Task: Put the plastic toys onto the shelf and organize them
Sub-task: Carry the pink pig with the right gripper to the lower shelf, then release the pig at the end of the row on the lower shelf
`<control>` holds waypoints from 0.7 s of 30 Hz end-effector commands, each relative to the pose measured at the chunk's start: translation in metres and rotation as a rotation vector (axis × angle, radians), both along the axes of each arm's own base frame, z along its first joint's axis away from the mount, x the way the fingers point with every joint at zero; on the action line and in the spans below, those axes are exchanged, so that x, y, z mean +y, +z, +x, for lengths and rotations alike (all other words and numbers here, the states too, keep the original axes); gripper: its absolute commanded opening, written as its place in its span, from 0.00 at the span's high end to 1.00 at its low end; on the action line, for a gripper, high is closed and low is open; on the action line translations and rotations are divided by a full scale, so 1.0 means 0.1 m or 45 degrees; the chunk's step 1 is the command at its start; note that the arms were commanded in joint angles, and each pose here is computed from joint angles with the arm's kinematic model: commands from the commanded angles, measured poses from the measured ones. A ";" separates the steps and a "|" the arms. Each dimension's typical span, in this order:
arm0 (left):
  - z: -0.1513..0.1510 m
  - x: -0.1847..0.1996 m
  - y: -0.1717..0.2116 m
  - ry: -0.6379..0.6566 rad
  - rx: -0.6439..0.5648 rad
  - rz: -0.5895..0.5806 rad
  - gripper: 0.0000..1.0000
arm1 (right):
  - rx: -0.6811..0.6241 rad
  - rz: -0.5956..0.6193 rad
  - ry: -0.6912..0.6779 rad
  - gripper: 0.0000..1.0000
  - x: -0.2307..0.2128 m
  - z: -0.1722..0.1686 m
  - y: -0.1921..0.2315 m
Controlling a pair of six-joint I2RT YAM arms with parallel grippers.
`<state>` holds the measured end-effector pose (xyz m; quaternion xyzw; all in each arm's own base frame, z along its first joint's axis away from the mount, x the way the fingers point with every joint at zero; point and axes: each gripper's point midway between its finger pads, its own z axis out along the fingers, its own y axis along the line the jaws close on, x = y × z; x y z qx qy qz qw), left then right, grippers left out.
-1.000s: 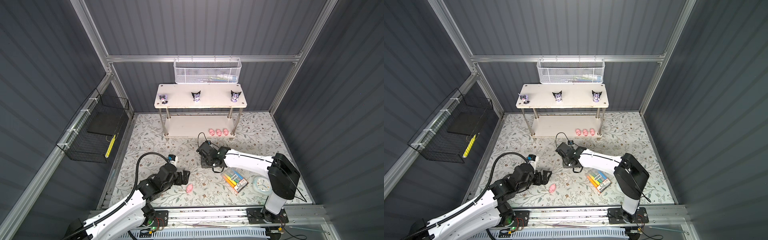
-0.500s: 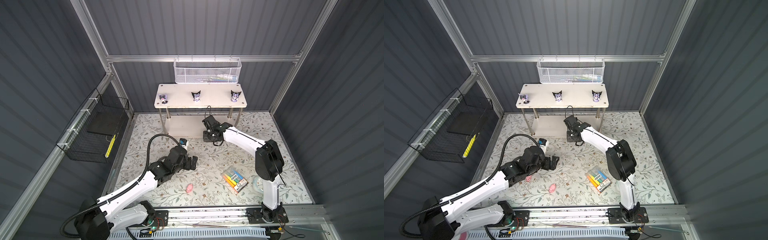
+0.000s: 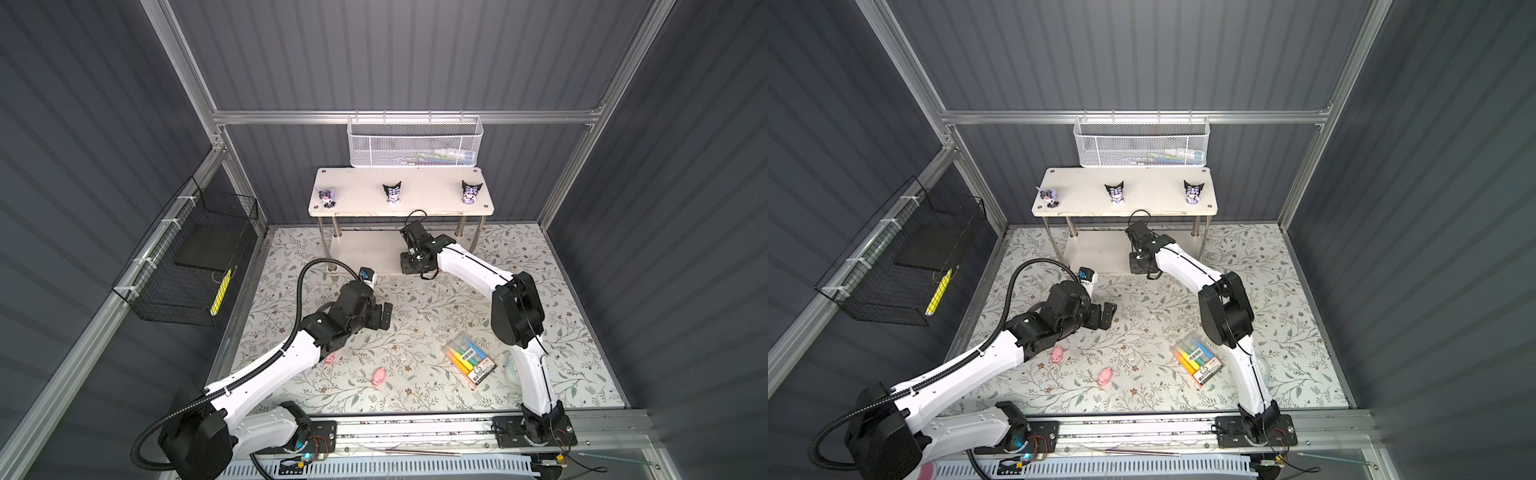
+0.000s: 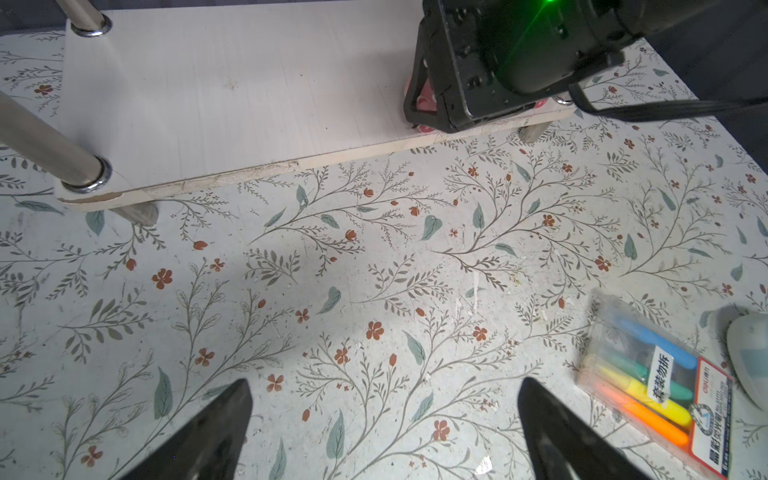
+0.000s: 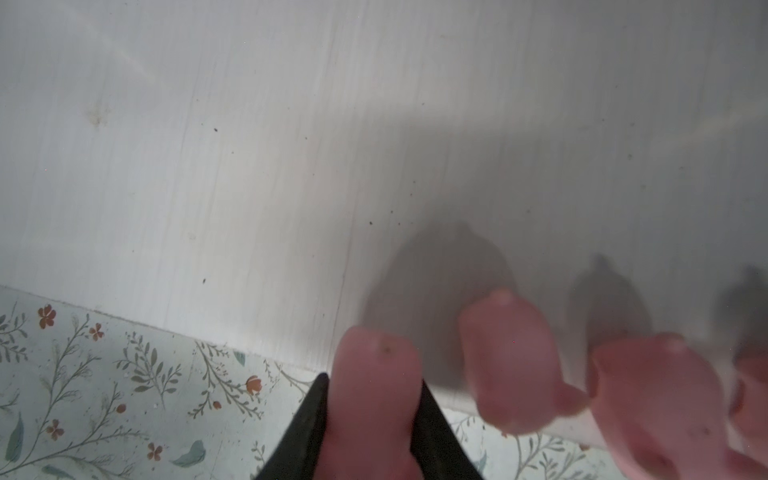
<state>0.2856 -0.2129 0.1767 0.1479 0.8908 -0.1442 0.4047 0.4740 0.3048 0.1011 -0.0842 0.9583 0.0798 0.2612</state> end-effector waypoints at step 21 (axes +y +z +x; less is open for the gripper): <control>0.00 0.13 0.13 0.018 -0.014 -0.035 0.00 | 0.016 0.007 0.036 0.44 -0.02 0.00 0.14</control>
